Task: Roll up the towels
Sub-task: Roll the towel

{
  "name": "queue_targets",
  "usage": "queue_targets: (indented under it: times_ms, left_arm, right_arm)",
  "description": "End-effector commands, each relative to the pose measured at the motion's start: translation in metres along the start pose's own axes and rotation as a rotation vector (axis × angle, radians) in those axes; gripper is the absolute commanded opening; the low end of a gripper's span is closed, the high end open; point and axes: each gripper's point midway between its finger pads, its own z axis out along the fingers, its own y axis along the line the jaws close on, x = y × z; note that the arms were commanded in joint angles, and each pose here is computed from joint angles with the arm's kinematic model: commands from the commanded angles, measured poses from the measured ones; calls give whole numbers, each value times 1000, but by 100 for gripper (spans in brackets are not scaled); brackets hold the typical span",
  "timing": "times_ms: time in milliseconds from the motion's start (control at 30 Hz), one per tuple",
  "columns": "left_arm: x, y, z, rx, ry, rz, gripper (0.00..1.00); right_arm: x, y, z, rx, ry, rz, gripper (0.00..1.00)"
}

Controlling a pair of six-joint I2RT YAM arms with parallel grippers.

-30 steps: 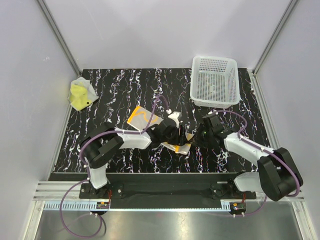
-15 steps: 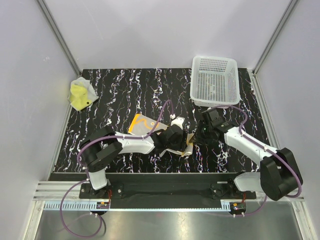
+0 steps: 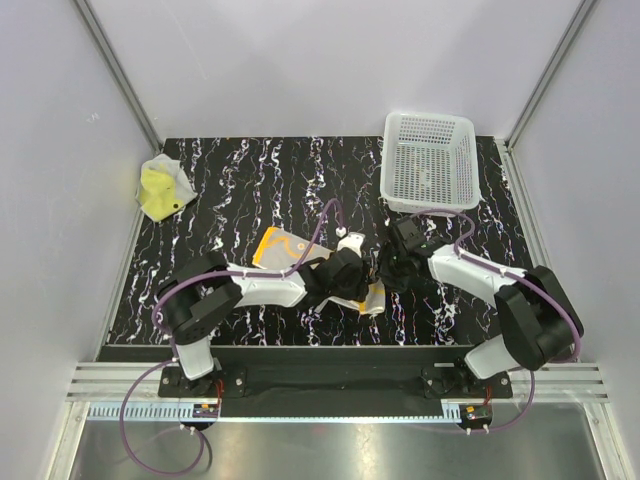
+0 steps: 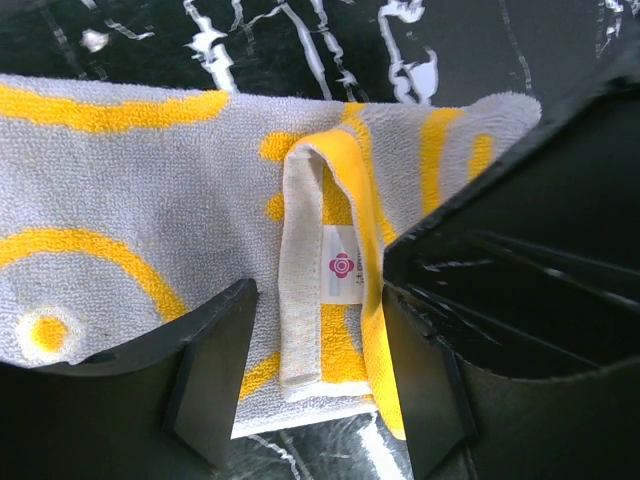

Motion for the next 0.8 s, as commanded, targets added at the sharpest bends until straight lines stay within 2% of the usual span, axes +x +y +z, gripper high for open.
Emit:
queue_targets:
  times_ms: [0,267,533,667,767]
  left_arm:
    - [24,7,-3,-12,57,2,61]
    - [20,19,-25,-43,16,-31,61]
    - [-15,36,-57,-154,-99,12,63]
    - [-25,43,-72,-205,-154,23,63]
    - [-38,25,-90,-187,-239,81,63]
  right_arm:
    - [-4,55,-2,-160,-14,-12,53]
    - [-7,67,-6,-186,-34,-22,51]
    - [5,40,-10,-134,-37,-25,62]
    - [14,28,-6,-124,-27,-11,63]
    - [15,30,-4,-139,-24,-8,62]
